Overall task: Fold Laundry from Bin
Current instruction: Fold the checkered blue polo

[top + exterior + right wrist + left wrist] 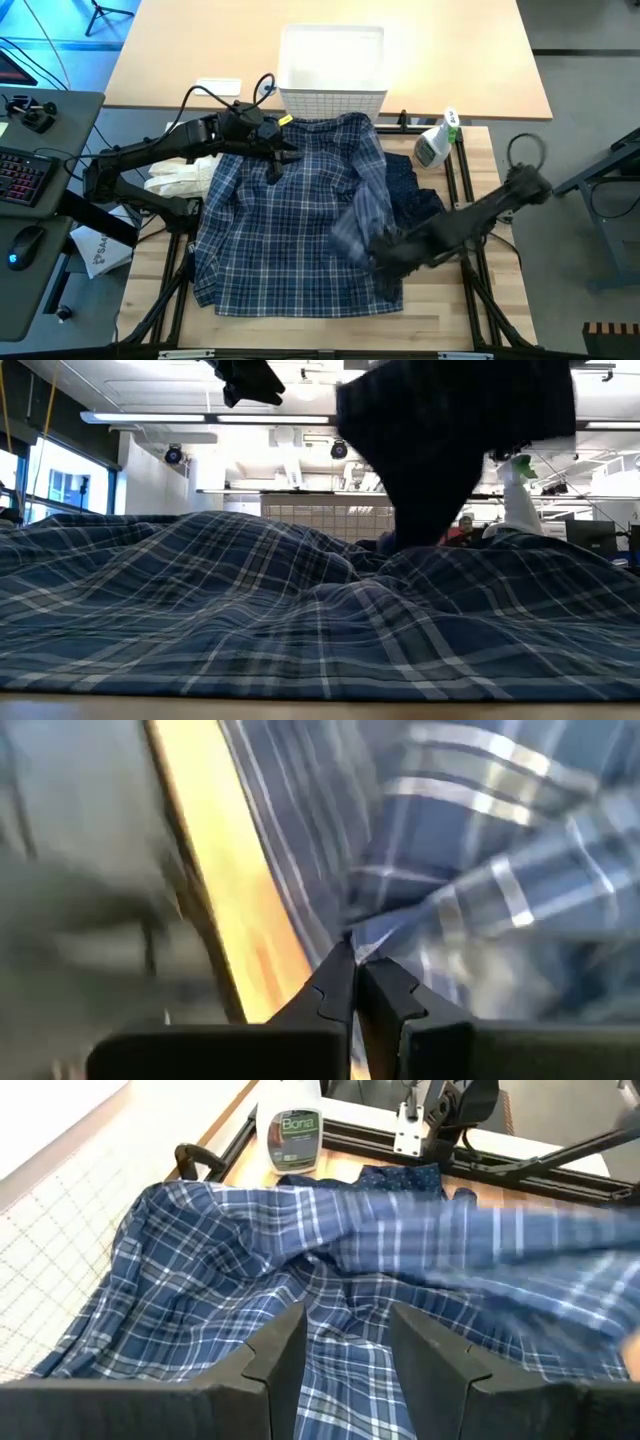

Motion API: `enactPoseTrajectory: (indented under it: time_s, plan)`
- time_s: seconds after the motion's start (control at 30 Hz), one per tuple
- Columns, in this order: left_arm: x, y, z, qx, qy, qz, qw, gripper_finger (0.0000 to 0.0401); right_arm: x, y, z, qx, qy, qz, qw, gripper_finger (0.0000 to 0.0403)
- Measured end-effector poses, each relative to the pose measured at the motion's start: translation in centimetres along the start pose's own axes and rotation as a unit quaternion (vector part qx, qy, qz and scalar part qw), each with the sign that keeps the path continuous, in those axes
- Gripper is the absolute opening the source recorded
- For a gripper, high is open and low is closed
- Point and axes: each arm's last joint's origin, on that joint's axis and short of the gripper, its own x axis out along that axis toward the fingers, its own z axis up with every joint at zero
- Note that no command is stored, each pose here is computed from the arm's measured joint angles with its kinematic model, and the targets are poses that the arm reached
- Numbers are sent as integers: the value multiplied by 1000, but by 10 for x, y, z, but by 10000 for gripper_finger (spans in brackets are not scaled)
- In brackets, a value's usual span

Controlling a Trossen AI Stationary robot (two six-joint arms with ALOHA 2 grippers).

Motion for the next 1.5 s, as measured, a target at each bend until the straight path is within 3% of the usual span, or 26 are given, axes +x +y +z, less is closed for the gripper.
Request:
enactPoseTrajectory:
  time_s: [0.17,0.23,0.33,0.43,0.5,0.57,0.63,0.7,0.77,0.87,0.93,1.07,1.17,1.3,1.4,1.5]
  plan:
    - [0,-1,-2,0,8,-2,1000,131,48,-22,-23,67,136,-91,984,1]
    - [0,-1,-2,1,11,-2,1000,131,49,-26,-31,92,168,-113,975,1]
    - [0,-4,-2,1,12,-6,1000,131,24,-28,-36,156,176,-177,956,0]
    - [1,-7,1,-2,-5,-12,1000,131,-19,-28,-27,226,83,-238,941,0]
    - [5,-12,6,3,-27,-19,999,131,-45,-22,-14,251,-47,-218,942,0]
    - [14,-16,9,6,-40,-27,999,131,-63,-8,2,201,-200,-154,946,0]
    - [26,-20,11,-2,-51,-34,998,131,-68,12,20,85,-255,-73,960,0]
    - [42,-24,13,-12,-59,-43,997,131,-51,13,25,26,-169,-10,985,0]
    - [61,-25,10,-14,-49,-53,997,131,-25,2,15,22,-41,8,999,0]
    - [91,-26,2,-14,-23,-64,998,131,-6,-17,-5,49,67,-19,996,0]
    - [108,-27,-5,-11,-8,-69,998,131,2,-28,-16,70,103,-39,991,0]
    - [141,-35,-20,76,20,-81,994,131,9,-38,-25,116,121,-63,984,0]
    - [156,-46,-31,174,35,-101,979,135,2,-38,-25,120,120,-56,984,0]
    - [167,-64,-41,262,37,-140,954,151,-12,-40,-25,140,121,-80,980,0]
    - [175,-74,-44,273,25,-148,950,166,-33,-43,-28,184,102,-137,968,0]
    - [188,-79,-47,267,16,-121,956,174,-61,-39,-30,214,48,-169,961,0]
